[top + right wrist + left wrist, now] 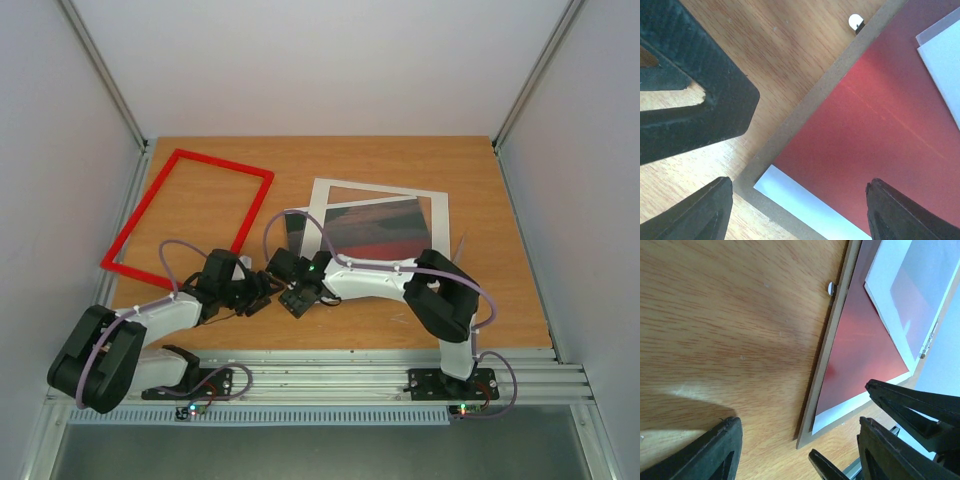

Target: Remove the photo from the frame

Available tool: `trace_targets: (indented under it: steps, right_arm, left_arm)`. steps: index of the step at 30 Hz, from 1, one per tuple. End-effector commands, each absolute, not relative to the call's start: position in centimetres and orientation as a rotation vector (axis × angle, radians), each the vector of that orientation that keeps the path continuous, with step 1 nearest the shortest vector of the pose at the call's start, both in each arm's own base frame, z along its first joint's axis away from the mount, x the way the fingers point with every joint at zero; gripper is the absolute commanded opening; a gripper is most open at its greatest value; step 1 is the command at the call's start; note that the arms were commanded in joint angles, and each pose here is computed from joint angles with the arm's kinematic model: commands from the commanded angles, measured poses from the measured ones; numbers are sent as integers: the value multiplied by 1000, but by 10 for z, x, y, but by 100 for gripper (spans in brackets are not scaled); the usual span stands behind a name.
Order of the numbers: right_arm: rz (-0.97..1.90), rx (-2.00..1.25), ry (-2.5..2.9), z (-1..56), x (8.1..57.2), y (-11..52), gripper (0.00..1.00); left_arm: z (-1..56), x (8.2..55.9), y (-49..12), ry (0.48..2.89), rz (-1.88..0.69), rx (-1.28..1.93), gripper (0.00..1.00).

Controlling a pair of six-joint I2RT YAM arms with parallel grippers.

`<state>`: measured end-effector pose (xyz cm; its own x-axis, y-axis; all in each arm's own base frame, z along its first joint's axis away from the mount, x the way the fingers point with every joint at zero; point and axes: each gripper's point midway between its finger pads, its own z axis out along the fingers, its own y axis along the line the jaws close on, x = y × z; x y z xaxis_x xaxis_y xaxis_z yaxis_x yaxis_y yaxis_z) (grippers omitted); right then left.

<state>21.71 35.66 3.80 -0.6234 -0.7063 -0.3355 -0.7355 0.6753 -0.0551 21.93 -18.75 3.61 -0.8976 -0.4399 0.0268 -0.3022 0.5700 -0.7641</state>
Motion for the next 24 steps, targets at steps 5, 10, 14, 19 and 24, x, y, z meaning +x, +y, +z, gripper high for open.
trace_targets:
  steps: [5,10,14,19,24]
  right_arm:
    - [97,-1148,2633,24,216,355,75]
    - [62,-1140,2661,16,217,349,74]
    - [53,-1125,2688,11,219,344,73]
    - [66,-1109,2710,8,219,340,70]
    - [106,-1104,2716,12,218,341,65]
  left_arm:
    - [32,214,-184,2641,-1218,-618,64]
    - [32,214,-184,2640,-1220,-620,64]
    - [33,214,-185,2640,-1222,-619,64]
    - [33,215,-185,2639,-1226,-616,64]
    - [35,215,-186,2635,-1232,-615,64]
